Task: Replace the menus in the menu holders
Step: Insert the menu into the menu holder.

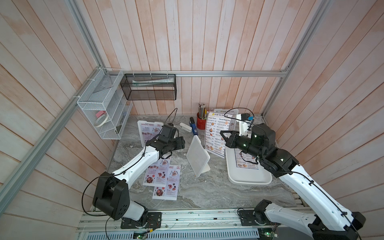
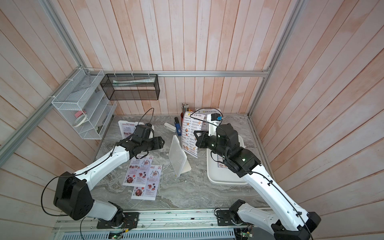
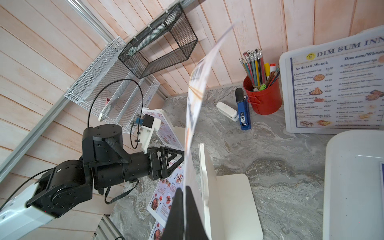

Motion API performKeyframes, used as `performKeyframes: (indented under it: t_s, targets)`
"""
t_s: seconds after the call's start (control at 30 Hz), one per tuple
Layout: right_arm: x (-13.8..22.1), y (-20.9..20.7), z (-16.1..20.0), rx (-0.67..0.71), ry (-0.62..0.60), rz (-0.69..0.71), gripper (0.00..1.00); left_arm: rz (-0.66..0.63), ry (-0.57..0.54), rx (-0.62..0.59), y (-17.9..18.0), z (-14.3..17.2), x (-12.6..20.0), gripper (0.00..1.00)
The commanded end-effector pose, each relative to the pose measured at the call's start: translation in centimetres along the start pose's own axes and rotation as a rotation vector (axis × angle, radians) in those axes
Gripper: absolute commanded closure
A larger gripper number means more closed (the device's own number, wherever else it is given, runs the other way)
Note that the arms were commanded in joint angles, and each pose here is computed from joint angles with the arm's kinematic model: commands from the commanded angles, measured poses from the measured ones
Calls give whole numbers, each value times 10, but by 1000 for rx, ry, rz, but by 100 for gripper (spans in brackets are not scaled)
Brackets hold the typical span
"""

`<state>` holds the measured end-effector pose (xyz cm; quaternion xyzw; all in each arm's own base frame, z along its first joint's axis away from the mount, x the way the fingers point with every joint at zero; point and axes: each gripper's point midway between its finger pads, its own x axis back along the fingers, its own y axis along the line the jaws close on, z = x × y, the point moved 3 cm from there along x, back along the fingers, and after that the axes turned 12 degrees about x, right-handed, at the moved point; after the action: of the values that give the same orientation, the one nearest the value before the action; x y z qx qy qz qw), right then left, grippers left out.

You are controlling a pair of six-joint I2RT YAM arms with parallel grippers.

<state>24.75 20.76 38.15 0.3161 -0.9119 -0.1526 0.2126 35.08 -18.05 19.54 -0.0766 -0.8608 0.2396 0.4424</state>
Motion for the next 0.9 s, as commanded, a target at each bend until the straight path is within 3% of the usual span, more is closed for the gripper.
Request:
performKeyframes:
  t_s: [0.0, 0.87]
  targets:
    - [4, 3, 0, -13, -2, -25, 98, 5, -20, -10, -5, -8, 1, 27]
    - [2, -6, 10, -6, 22, -9, 98, 20, -10, -7, -8, -6, -2, 27]
